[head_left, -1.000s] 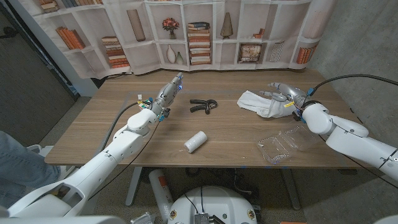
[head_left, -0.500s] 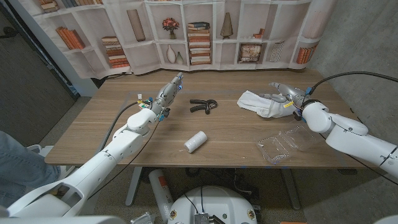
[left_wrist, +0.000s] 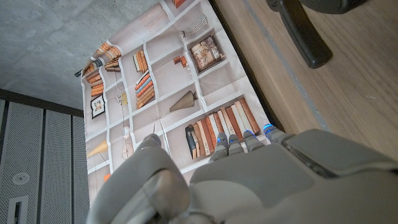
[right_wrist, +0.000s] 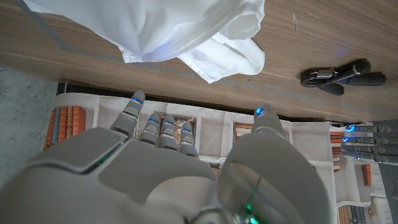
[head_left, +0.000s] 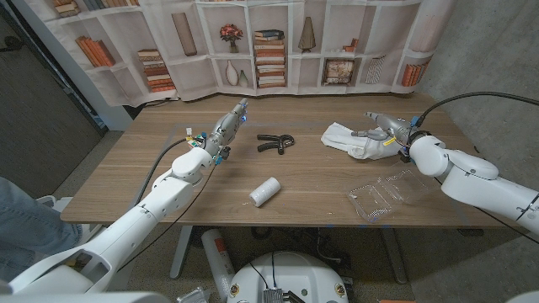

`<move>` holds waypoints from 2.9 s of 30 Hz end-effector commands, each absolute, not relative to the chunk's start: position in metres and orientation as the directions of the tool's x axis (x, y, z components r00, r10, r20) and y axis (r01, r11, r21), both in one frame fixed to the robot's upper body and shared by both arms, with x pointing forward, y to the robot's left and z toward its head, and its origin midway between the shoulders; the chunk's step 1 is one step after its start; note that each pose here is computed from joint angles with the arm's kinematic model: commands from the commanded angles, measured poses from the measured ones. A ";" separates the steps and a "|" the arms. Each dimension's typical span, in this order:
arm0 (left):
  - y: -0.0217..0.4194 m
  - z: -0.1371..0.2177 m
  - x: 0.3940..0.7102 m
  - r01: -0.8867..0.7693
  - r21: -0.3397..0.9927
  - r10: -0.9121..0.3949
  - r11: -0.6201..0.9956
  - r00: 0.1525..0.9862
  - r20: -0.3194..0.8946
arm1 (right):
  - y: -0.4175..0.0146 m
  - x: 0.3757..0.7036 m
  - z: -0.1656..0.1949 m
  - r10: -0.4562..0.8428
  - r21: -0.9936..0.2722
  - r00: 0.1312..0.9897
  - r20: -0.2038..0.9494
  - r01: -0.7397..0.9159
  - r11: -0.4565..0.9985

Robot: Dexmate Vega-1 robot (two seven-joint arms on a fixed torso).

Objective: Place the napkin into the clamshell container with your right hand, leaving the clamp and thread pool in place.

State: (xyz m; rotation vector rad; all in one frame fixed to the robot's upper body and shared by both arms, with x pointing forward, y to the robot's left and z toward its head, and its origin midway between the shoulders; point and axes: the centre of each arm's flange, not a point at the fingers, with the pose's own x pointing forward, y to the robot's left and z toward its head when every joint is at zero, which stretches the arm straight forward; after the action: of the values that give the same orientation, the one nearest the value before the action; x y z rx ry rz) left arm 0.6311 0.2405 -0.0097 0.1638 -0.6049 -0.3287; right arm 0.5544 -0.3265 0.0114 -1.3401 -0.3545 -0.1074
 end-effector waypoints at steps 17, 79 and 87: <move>0.240 -0.010 0.638 0.264 0.237 -0.352 0.935 0.770 0.532 | -0.321 0.564 0.011 0.063 -0.975 0.983 0.172 0.161 0.152; 0.237 -0.012 0.645 0.266 0.232 -0.350 0.936 0.777 0.523 | -0.328 0.591 -0.005 -0.014 -0.991 0.999 0.040 0.041 0.124; 0.236 -0.013 0.644 0.264 0.235 -0.351 0.935 0.778 0.521 | -0.331 0.591 -0.006 -0.028 -0.991 0.999 0.034 0.037 0.126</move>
State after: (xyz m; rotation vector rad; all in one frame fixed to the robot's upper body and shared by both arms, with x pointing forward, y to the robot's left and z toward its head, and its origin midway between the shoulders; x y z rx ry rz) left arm 0.6440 0.2372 -0.0118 0.1499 -0.5953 -0.3341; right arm 0.5888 -0.3279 -0.0027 -1.4467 -0.0321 -0.0468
